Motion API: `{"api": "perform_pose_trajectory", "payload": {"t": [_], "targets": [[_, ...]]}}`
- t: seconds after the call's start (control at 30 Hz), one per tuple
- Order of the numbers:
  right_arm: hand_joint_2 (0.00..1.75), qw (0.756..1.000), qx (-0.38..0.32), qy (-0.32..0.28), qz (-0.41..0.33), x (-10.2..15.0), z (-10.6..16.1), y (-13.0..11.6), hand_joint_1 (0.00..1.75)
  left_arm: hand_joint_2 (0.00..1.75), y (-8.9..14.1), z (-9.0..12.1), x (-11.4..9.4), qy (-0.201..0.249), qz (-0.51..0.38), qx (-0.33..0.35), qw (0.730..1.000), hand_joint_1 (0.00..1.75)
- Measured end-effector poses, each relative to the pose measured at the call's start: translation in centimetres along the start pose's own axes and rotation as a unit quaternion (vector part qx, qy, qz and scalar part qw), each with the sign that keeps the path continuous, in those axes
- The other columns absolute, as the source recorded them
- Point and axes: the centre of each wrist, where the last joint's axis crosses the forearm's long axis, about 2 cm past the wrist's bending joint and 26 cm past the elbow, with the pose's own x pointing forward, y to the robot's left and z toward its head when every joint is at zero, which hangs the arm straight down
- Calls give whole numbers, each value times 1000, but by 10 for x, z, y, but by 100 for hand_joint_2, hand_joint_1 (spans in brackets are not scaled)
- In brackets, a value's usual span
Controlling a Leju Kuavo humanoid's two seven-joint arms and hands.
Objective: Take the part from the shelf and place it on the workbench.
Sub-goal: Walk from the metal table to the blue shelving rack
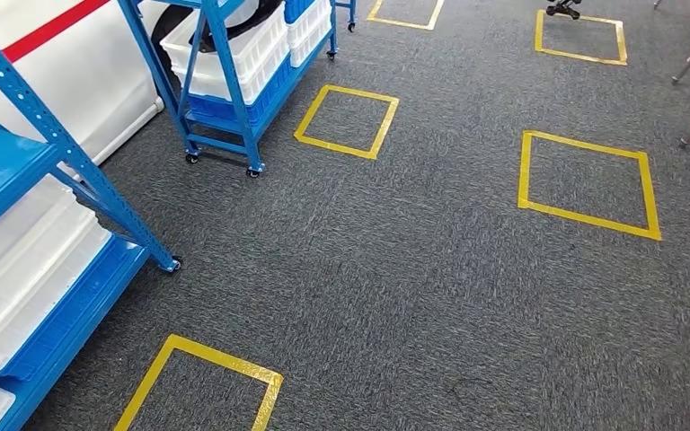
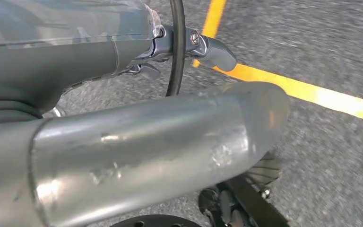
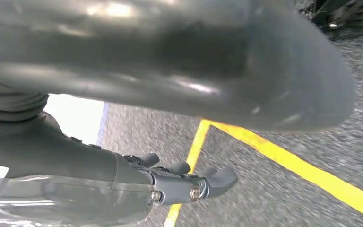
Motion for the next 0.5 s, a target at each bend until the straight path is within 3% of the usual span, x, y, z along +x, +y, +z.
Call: {"api": "perform_pose_trajectory", "payload": {"t": [0.5], "targets": [[0, 1000, 8, -3, 0, 3, 3, 8, 0, 0, 3, -1, 0, 3, 3, 3, 1000, 0]]}}
